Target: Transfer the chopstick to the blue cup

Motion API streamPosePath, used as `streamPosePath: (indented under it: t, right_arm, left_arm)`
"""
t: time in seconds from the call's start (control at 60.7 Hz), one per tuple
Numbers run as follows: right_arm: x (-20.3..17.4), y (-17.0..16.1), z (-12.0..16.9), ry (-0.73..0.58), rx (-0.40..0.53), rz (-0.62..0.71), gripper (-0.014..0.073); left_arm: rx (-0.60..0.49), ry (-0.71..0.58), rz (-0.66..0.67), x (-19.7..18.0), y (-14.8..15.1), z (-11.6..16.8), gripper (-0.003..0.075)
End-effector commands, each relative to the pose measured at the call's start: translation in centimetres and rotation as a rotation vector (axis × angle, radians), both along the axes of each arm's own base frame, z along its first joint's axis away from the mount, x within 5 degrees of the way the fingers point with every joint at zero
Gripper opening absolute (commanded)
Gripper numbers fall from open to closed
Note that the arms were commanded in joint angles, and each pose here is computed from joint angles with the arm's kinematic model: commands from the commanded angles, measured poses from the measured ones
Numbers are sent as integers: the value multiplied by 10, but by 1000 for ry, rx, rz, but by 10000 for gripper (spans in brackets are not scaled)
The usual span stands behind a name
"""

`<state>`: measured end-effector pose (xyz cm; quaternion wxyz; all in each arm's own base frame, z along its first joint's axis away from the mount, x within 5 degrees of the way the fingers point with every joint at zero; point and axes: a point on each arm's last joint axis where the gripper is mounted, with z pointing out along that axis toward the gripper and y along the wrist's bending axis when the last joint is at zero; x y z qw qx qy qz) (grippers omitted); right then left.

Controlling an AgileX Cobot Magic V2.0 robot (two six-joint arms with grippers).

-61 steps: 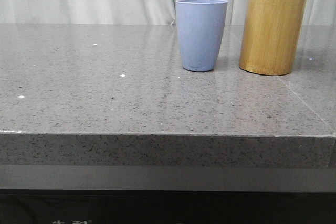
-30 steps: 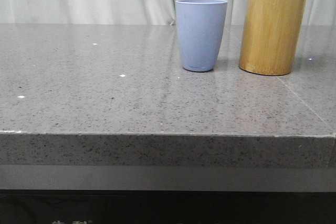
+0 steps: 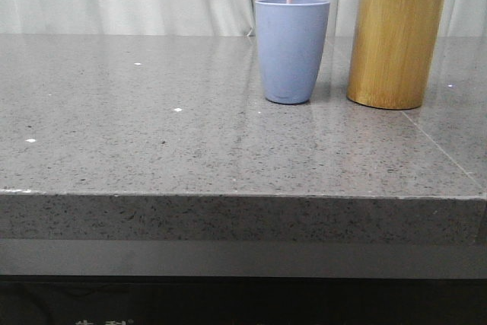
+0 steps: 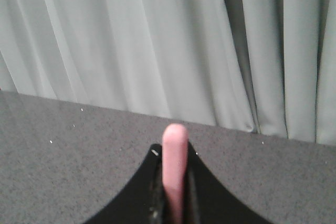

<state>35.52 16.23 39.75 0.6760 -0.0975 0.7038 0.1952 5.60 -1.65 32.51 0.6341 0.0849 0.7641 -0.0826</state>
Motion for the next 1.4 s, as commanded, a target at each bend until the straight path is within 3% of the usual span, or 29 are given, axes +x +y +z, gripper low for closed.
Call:
streamPosePath:
  t: [0.0,0.115,0.313,0.478,0.593,0.742,0.923,1.154,1.385]
  right_arm:
    - [0,-1,19,-112,37,-11,-16]
    - [7,3,6,-73,9,-6,66]
    - [4,1,12,-86,15,-7,229]
    - [-16,-7,36,-69,8,6,235]
    - [-31,-19,58,22,-34,12,235]
    - [-49,-40,74,182,-104,1,117]
    - [-65,-70,82,251,-121,-60,-40]
    - [-98,-116,88,340,-111,-181,-52]
    - [-159,-135,54,330,-83,-234,-52]
  left_arm:
    - [-40,-100,4,0,0,16,-18]
    - [-40,-100,4,0,0,16,-18]
    - [-40,-100,4,0,0,16,-18]
    - [-40,-100,4,0,0,16,-18]
    - [-40,-100,4,0,0,16,-18]
    - [-40,-100,4,0,0,16,-18]
    - [-40,-100,4,0,0,16,-18]
    - [-40,-100,4,0,0,16,-18]
    - [-40,-100,4,0,0,16,-18]
